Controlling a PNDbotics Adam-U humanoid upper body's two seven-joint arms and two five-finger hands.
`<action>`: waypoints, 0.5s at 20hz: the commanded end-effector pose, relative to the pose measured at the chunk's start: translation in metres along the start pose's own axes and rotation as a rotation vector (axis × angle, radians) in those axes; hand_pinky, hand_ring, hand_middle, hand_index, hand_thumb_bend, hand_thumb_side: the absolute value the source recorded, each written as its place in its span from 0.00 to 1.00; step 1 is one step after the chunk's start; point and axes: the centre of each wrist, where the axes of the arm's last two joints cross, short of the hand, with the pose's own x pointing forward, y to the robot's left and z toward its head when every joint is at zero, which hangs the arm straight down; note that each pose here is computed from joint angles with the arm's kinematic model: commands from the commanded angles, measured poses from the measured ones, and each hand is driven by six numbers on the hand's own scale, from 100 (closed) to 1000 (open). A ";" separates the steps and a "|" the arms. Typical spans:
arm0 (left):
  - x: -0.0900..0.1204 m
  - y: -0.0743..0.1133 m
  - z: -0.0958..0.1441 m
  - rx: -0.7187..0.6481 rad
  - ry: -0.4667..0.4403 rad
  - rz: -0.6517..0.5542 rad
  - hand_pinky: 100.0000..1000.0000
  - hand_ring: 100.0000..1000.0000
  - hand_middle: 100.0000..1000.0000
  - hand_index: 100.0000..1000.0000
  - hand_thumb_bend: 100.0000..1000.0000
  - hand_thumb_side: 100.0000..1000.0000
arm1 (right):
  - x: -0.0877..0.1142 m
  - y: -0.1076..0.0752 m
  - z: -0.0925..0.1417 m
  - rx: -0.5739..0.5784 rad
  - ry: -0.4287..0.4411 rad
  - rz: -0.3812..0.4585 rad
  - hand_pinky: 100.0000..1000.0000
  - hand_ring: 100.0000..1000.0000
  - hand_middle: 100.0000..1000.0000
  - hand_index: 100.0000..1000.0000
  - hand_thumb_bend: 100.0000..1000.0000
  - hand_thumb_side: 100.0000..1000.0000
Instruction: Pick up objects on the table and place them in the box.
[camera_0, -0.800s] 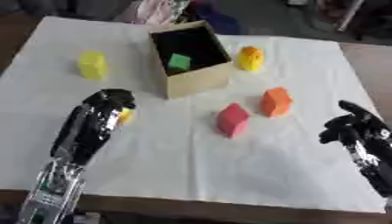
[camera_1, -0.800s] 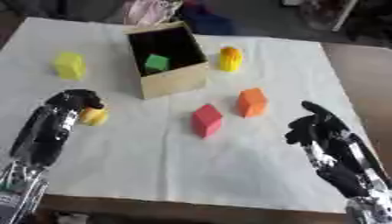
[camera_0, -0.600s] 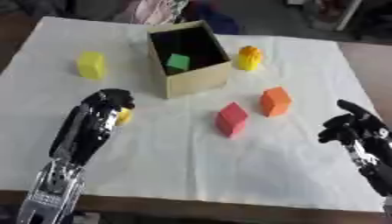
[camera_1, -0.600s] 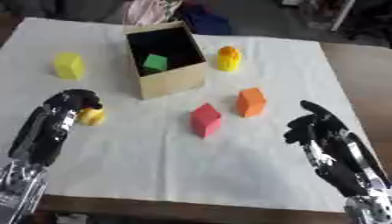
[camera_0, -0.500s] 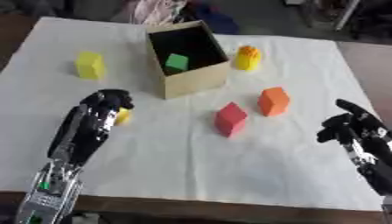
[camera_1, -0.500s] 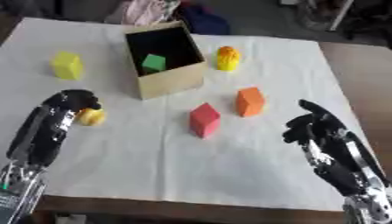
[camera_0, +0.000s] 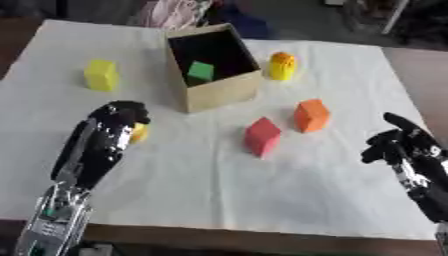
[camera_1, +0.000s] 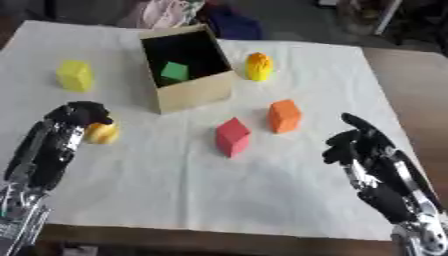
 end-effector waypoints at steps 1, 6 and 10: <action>0.027 0.034 -0.008 0.020 -0.069 -0.154 0.84 0.66 0.60 0.71 0.00 0.40 | 0.006 -0.005 -0.001 0.000 -0.012 0.030 0.54 0.55 0.58 0.92 0.00 0.36; 0.070 0.088 -0.022 0.076 -0.090 -0.458 0.86 0.72 0.67 0.77 0.00 0.33 | 0.006 -0.005 -0.001 0.006 -0.009 0.035 0.54 0.55 0.58 0.92 0.00 0.36; 0.099 0.133 -0.042 0.046 -0.059 -0.732 0.87 0.78 0.75 0.86 0.00 0.23 | 0.005 -0.005 -0.001 0.014 -0.006 0.034 0.54 0.55 0.58 0.92 0.00 0.36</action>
